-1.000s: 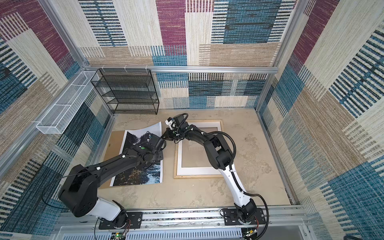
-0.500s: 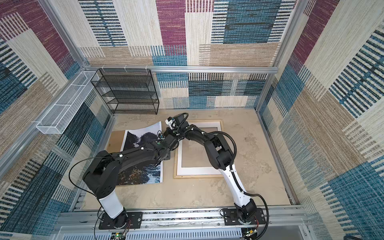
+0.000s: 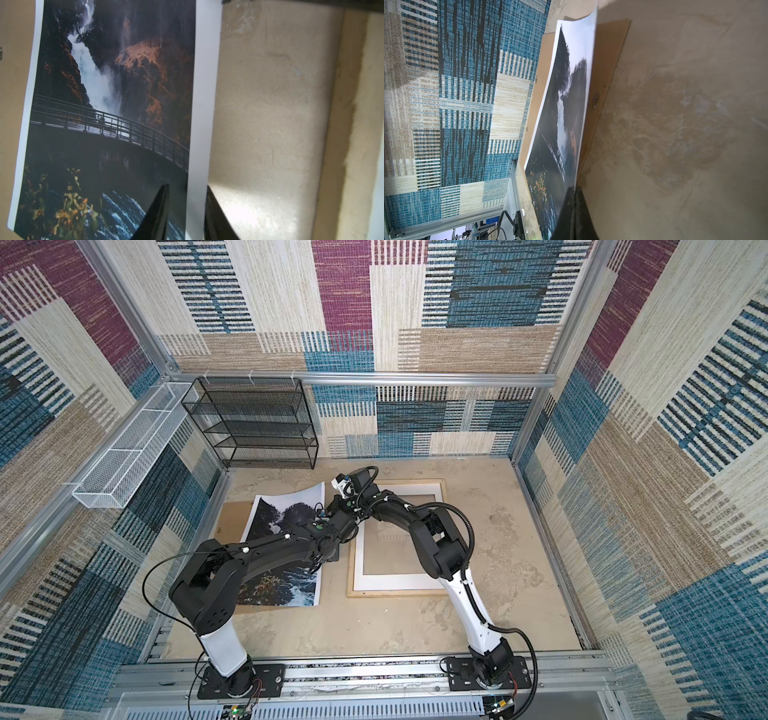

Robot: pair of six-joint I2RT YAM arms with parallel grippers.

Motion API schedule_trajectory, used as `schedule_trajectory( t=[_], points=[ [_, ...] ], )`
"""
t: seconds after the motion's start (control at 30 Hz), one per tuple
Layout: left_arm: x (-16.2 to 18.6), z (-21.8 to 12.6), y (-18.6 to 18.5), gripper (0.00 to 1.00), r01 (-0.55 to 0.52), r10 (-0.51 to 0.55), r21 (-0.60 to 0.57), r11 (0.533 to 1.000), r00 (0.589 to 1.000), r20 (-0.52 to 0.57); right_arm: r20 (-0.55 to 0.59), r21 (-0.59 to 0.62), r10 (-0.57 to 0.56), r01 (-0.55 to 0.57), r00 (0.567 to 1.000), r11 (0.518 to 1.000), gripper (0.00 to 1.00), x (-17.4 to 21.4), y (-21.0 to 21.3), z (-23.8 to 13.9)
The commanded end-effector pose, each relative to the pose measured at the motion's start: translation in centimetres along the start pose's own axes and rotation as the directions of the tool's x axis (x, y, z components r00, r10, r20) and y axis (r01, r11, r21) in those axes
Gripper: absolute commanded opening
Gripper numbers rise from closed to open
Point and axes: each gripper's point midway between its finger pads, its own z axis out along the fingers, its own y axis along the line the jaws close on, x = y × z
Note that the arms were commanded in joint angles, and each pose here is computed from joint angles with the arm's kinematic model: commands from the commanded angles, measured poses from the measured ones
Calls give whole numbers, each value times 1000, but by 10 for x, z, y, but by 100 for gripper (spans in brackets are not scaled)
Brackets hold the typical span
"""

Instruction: Put the photo into the frame

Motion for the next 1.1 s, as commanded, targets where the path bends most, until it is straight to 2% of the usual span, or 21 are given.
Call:
schedule_trajectory(
  t=[0.0, 0.53, 0.83, 0.93, 1.07],
  points=[
    [-1, -2, 5, 28, -29, 29, -23, 999, 1000, 3, 14, -42, -19, 20, 1000, 999, 0, -6, 14, -4],
    [-9, -10, 10, 11, -36, 37, -42, 998, 999, 31, 11, -45, -19, 20, 1000, 999, 0, -5, 12, -3],
    [-16, -18, 11, 0, -39, 40, -33, 999, 998, 48, 17, -50, -24, 25, 1000, 998, 8, -5, 14, -5],
    [-18, -20, 13, 0, -44, 46, -40, 998, 998, 47, 27, -67, -37, 39, 999, 997, 15, -6, 19, -10],
    [-20, -25, 15, 0, -54, 56, -38, 998, 997, 45, 73, -82, -57, 63, 996, 995, 31, -12, 24, -29]
  ],
)
